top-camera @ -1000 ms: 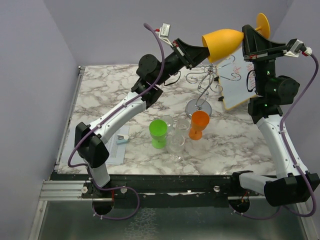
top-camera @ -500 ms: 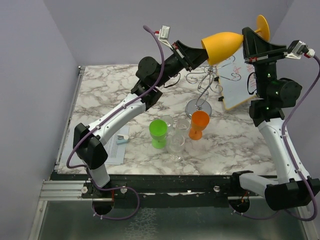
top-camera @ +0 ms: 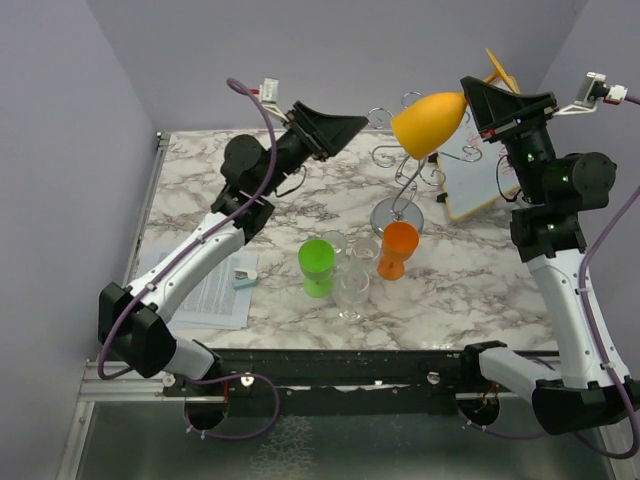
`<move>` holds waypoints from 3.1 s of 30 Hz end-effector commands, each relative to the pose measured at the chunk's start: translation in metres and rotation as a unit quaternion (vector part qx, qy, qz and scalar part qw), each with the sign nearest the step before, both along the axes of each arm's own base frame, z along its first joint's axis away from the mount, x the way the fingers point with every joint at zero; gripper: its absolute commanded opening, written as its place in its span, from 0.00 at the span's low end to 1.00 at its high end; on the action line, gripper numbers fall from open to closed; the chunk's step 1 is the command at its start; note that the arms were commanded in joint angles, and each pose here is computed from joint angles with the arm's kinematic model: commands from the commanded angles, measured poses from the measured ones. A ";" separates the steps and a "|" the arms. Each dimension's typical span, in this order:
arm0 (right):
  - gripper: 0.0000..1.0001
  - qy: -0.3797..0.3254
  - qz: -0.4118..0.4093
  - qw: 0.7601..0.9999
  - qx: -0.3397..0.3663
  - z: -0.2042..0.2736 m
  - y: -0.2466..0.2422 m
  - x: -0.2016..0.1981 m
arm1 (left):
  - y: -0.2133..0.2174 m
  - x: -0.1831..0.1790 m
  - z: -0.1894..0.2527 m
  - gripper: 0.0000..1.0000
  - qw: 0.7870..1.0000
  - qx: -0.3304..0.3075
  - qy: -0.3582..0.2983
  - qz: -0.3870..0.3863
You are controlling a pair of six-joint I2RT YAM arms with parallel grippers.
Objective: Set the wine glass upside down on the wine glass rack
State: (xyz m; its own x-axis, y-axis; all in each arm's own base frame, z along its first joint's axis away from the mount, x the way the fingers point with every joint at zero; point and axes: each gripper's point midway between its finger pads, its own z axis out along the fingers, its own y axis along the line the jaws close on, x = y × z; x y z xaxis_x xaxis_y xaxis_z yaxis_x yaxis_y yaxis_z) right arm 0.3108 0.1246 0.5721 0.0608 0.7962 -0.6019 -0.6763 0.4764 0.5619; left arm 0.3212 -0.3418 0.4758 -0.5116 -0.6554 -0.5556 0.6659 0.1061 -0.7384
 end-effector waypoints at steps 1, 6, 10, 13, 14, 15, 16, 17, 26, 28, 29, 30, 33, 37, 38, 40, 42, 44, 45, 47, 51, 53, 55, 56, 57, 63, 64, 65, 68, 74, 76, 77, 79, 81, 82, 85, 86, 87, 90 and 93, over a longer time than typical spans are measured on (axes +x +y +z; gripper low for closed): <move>0.01 -0.054 -0.013 0.988 -0.144 0.001 0.016 -0.010 | 0.044 0.000 0.022 0.75 1.000 0.004 -0.014 0.025; 0.01 -0.109 0.017 0.972 -0.207 0.008 0.034 -0.006 | 0.049 0.004 0.044 0.84 0.998 0.052 -0.011 0.023; 0.01 -0.131 0.037 0.962 -0.236 0.011 0.053 0.005 | 0.048 0.009 0.061 0.95 0.995 0.098 -0.020 0.027; 0.01 -0.144 0.037 0.951 -0.272 0.008 0.083 0.016 | 0.058 0.021 0.066 0.99 0.994 0.109 0.003 0.026; 0.01 -0.141 0.032 0.948 -0.283 0.004 0.090 0.022 | 0.062 0.024 0.071 0.99 0.995 0.102 0.005 0.020; 0.01 -0.140 0.028 0.946 -0.290 0.001 0.096 0.028 | 0.067 0.028 0.074 0.99 0.996 0.091 0.012 0.010; 0.01 -0.138 0.024 0.946 -0.292 -0.003 0.101 0.035 | 0.077 0.034 0.078 0.99 0.997 0.077 0.016 0.007; 0.01 -0.140 0.021 0.945 -0.294 -0.006 0.105 0.041 | 0.082 0.035 0.081 0.99 0.998 0.064 0.017 0.001; 0.01 -0.165 0.013 0.920 -0.355 -0.041 0.179 0.079 | 0.100 0.051 0.094 0.99 0.999 0.027 0.018 -0.008; 0.01 -0.174 0.007 0.916 -0.361 -0.043 0.189 0.083 | 0.100 0.053 0.095 0.98 0.999 0.028 0.016 -0.012; 0.01 -0.181 0.002 0.911 -0.370 -0.045 0.194 0.085 | 0.100 0.055 0.094 0.95 0.999 0.030 0.017 -0.014; 0.01 -0.185 -0.002 0.907 -0.379 -0.048 0.199 0.087 | 0.099 0.055 0.095 0.90 0.999 0.031 0.016 -0.016; 0.01 -0.195 -0.013 0.898 -0.395 -0.055 0.210 0.093 | 0.098 0.062 0.087 0.74 0.999 0.037 0.027 -0.019; 0.01 -0.204 -0.026 0.890 -0.406 -0.061 0.214 0.100 | 0.098 0.074 0.069 0.53 0.997 0.051 0.056 -0.012; 0.01 -0.207 -0.028 0.888 -0.410 -0.062 0.215 0.101 | 0.099 0.077 0.066 0.48 0.997 0.054 0.062 -0.010; 0.01 -0.212 -0.031 0.884 -0.416 -0.064 0.217 0.103 | 0.099 0.081 0.062 0.38 0.996 0.056 0.071 -0.009; 0.01 -0.217 -0.031 0.879 -0.423 -0.069 0.220 0.104 | 0.098 0.083 0.061 0.29 0.996 0.054 0.075 -0.014; 0.01 -0.222 -0.031 0.876 -0.427 -0.072 0.222 0.105 | 0.096 0.084 0.059 0.22 0.995 0.052 0.079 -0.023; 0.01 -0.225 -0.031 0.874 -0.430 -0.074 0.223 0.105 | 0.095 0.084 0.058 0.18 0.995 0.050 0.081 -0.029; 0.01 -0.224 -0.029 0.874 -0.431 -0.077 0.226 0.106 | 0.093 0.084 0.056 0.07 0.995 0.048 0.083 -0.037; 0.03 -0.213 -0.020 0.880 -0.423 -0.078 0.227 0.106 | 0.092 0.081 0.062 0.00 0.996 0.043 0.069 -0.046; 0.20 -0.202 -0.016 0.887 -0.414 -0.077 0.226 0.105 | 0.095 0.085 0.065 0.00 0.997 0.042 0.062 -0.037; 0.42 -0.196 -0.013 0.893 -0.405 -0.076 0.223 0.100 | 0.101 0.090 0.071 0.00 0.998 0.041 0.051 -0.024; 0.49 -0.193 -0.012 0.896 -0.400 -0.076 0.221 0.097 | 0.105 0.094 0.074 0.00 0.998 0.039 0.045 -0.014; 0.55 -0.189 -0.010 0.898 -0.397 -0.078 0.219 0.093 | 0.108 0.098 0.078 0.00 0.998 0.039 0.038 -0.003; 0.73 -0.142 -0.011 0.919 -0.368 -0.086 0.185 0.057 | 0.121 0.123 0.094 0.00 0.998 0.044 0.014 0.044; 0.74 -0.137 -0.009 0.922 -0.362 -0.086 0.180 0.051 | 0.120 0.127 0.092 0.00 0.998 0.043 0.017 0.044; 0.75 -0.129 -0.011 0.925 -0.358 -0.086 0.174 0.046 | 0.119 0.132 0.088 0.00 0.998 0.042 0.023 0.043; 0.75 -0.104 -0.023 0.936 -0.336 -0.080 0.157 0.035 | 0.115 0.143 0.074 0.00 0.998 0.039 0.041 0.036; 0.75 -0.050 -0.090 0.957 -0.272 -0.060 0.115 0.028 | 0.093 0.165 0.052 0.00 0.998 0.031 0.057 0.024; 0.75 -0.034 -0.107 0.962 -0.248 -0.055 0.102 0.025 | 0.085 0.174 0.046 0.00 0.997 0.027 0.065 0.021; 0.75 -0.031 -0.115 0.964 -0.239 -0.051 0.096 0.021 | 0.081 0.178 0.043 0.00 0.997 0.024 0.067 0.020; 0.74 -0.025 -0.121 0.965 -0.230 -0.049 0.089 0.018 | 0.075 0.187 0.038 0.00 0.997 0.017 0.071 0.020; 0.74 -0.022 -0.124 0.966 -0.227 -0.047 0.086 0.015 | 0.065 0.193 0.033 0.00 0.997 0.013 0.073 0.017; 0.74 -0.020 -0.124 0.966 -0.225 -0.046 0.085 0.013 | 0.059 0.196 0.031 0.00 0.997 0.011 0.073 0.013; 0.74 -0.016 -0.126 0.967 -0.223 -0.044 0.080 0.009 | 0.041 0.202 0.022 0.00 0.997 0.004 0.082 0.003; 0.74 -0.015 -0.127 0.967 -0.222 -0.044 0.079 0.009 | 0.036 0.204 0.017 0.00 0.996 0.003 0.087 0.002; 0.74 -0.015 -0.127 0.967 -0.221 -0.043 0.078 0.007 | 0.031 0.206 0.014 0.00 0.996 0.002 0.090 -0.001; 0.74 -0.012 -0.129 0.966 -0.223 -0.044 0.076 0.007 | 0.015 0.208 0.004 0.00 0.995 -0.002 0.094 -0.014; 0.74 -0.008 -0.132 0.965 -0.227 -0.045 0.075 0.008 | 0.000 0.204 -0.001 0.00 0.995 -0.004 0.095 -0.027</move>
